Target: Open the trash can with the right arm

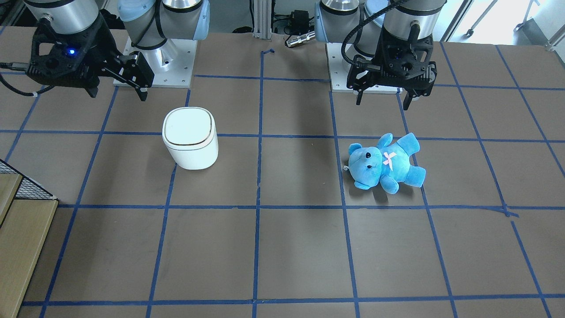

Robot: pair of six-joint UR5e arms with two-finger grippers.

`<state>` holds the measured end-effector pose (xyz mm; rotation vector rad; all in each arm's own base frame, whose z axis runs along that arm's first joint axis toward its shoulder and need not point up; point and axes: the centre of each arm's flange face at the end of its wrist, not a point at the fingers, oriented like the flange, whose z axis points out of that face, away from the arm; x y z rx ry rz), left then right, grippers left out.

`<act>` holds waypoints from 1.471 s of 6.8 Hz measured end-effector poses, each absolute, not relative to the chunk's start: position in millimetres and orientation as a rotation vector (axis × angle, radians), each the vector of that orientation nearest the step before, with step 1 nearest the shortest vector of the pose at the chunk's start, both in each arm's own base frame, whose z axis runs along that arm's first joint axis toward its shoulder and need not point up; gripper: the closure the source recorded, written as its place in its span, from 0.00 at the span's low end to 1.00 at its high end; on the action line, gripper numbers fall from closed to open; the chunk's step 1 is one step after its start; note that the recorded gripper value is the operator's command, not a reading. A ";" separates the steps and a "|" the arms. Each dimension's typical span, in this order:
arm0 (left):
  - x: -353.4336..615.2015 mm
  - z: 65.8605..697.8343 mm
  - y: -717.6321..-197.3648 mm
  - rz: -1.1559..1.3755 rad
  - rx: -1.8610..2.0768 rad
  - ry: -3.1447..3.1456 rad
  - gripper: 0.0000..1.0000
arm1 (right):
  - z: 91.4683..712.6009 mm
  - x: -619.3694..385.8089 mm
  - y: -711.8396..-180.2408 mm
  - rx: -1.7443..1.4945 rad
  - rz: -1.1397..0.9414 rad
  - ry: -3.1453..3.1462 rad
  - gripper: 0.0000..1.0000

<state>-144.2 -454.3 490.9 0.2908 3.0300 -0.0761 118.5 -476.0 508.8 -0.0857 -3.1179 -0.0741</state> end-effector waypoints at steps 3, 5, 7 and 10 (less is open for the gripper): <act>-144.2 490.8 -454.2 -0.075 0.291 3.030 0.00 | 506.5 117.6 -475.3 -0.085 -0.087 -3.111 0.00; -144.2 490.8 -454.2 -0.075 0.291 3.030 0.00 | 505.8 117.5 -475.1 -0.084 -0.092 -3.110 0.00; -144.2 490.8 -454.2 -0.075 0.291 3.030 0.00 | 505.3 117.5 -474.9 -0.084 -0.094 -3.110 0.00; -144.2 490.8 -454.2 -0.075 0.291 3.030 0.00 | 504.8 117.5 -474.4 -0.084 -0.097 -3.109 0.00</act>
